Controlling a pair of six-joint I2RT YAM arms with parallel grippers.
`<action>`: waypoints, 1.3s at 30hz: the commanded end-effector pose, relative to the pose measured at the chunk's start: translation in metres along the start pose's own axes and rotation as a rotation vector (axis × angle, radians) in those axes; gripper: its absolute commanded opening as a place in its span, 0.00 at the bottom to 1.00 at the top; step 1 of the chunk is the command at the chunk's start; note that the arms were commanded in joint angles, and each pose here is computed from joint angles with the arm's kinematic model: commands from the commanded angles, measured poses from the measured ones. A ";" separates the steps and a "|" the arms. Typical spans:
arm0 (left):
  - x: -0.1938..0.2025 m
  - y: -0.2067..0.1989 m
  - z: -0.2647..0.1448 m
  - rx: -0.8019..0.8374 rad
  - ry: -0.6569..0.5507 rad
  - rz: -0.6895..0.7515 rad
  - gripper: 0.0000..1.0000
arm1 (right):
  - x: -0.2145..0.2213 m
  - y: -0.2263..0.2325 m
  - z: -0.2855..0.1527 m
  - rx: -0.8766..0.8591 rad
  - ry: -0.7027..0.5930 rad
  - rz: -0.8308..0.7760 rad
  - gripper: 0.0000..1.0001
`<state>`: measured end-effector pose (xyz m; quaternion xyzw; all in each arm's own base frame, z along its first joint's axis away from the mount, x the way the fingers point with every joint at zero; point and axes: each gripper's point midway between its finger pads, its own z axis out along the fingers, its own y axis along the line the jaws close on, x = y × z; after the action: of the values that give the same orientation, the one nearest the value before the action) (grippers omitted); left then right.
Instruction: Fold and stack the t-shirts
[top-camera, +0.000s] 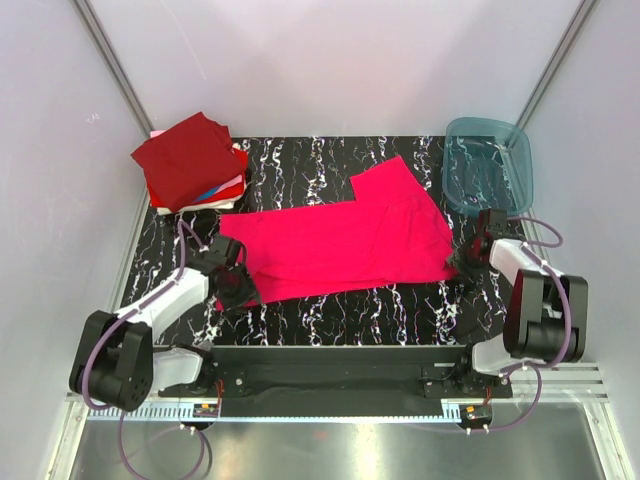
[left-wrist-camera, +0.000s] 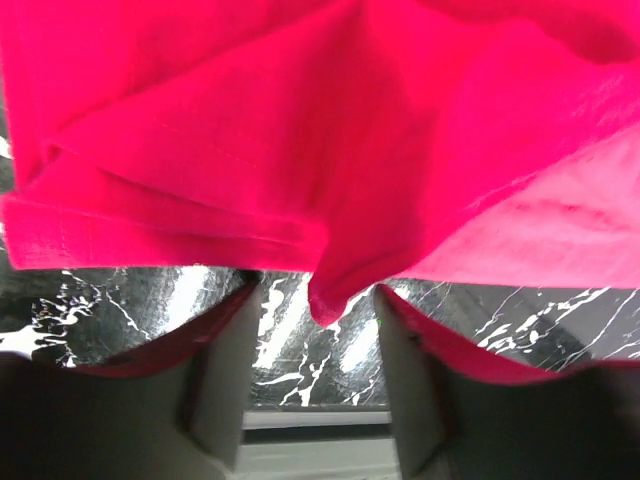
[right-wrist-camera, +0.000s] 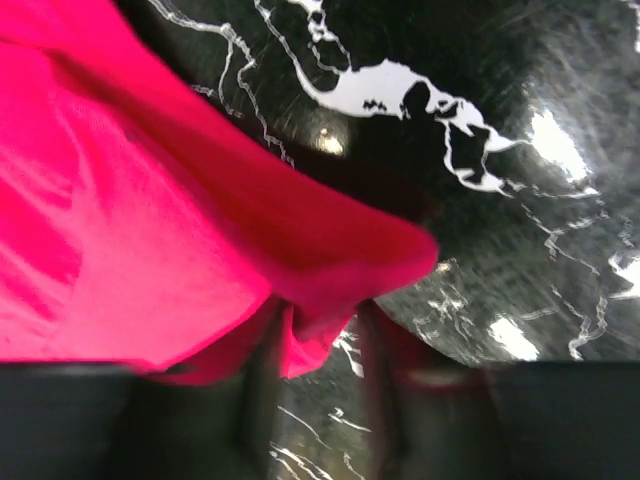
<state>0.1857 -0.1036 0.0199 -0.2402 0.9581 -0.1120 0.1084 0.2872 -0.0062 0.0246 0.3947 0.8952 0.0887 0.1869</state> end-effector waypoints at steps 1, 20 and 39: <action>-0.034 -0.016 -0.016 0.041 -0.127 0.010 0.49 | -0.024 0.021 0.000 -0.069 -0.047 -0.024 0.33; -0.136 0.035 -0.038 -0.218 -0.087 0.034 0.55 | -0.044 0.031 -0.011 -0.080 -0.076 -0.045 0.00; -0.025 -0.001 -0.044 0.062 -0.101 -0.071 0.84 | -0.044 0.023 -0.016 -0.068 -0.084 -0.040 0.00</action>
<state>0.1952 -0.0727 0.0679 -0.2525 0.9471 -0.1100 0.1647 0.3177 -0.0152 0.0430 0.3781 0.8951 0.1027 0.2128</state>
